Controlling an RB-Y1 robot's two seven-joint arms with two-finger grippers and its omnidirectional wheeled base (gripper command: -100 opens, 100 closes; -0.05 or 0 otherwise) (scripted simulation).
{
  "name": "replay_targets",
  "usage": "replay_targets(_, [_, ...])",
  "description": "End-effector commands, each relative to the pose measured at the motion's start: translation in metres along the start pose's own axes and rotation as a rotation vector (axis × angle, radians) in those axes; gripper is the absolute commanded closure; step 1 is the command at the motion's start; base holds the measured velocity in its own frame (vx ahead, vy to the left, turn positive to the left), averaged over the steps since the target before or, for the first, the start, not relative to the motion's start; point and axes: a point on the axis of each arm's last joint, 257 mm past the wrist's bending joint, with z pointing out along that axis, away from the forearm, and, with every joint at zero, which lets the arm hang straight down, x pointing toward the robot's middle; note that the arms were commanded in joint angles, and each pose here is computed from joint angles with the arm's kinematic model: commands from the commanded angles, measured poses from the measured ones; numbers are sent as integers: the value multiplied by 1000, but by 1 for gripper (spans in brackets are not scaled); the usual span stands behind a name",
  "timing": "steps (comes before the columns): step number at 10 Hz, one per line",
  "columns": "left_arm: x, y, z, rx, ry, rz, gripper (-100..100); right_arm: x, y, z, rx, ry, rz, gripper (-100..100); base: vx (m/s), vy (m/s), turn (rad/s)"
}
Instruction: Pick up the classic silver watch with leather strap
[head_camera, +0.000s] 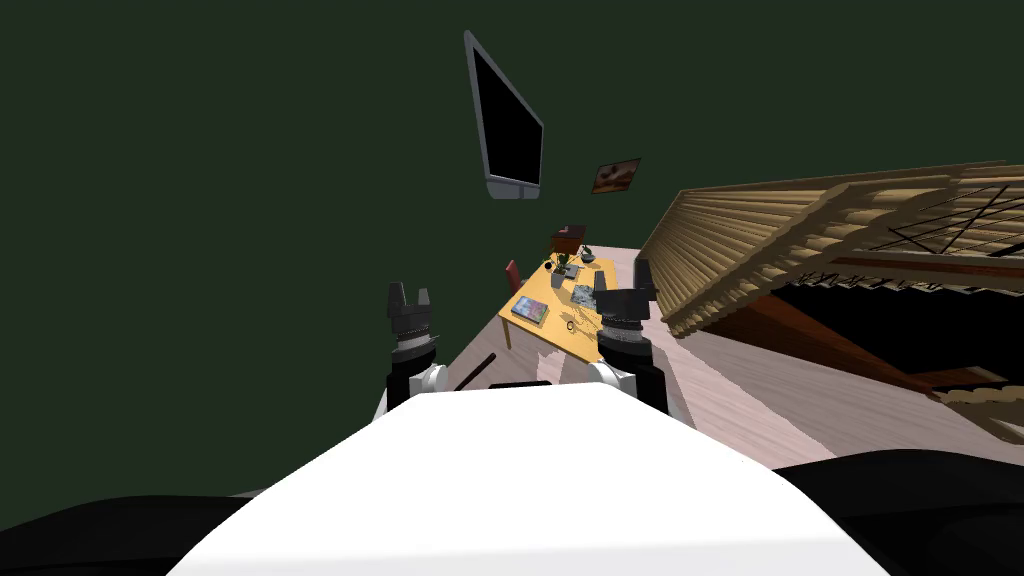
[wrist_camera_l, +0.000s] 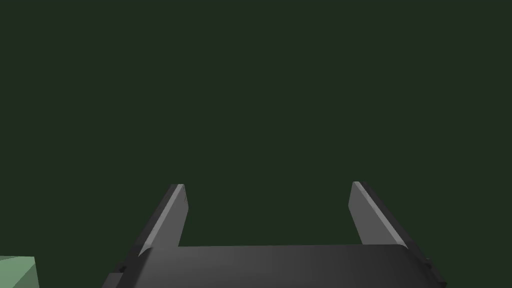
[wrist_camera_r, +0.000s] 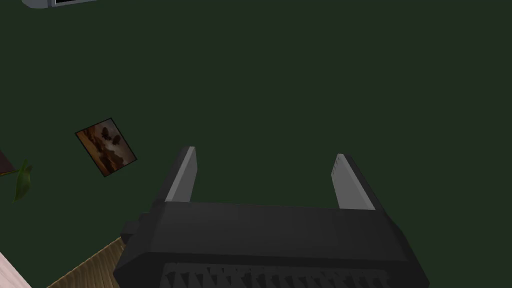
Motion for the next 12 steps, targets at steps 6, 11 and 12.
replay_targets(6, [0,0,0,0,0,0,0,-16,-58,-18,115,44,-199,-100,18,5,61])
replay_targets(11, [0,0,0,0,0,0,0,-37,-100,-36,202,55,-336,-100,16,3,58])
replay_targets(12, [0,0,0,0,0,0,0,-45,-111,-41,224,58,-381,-100,32,7,95])
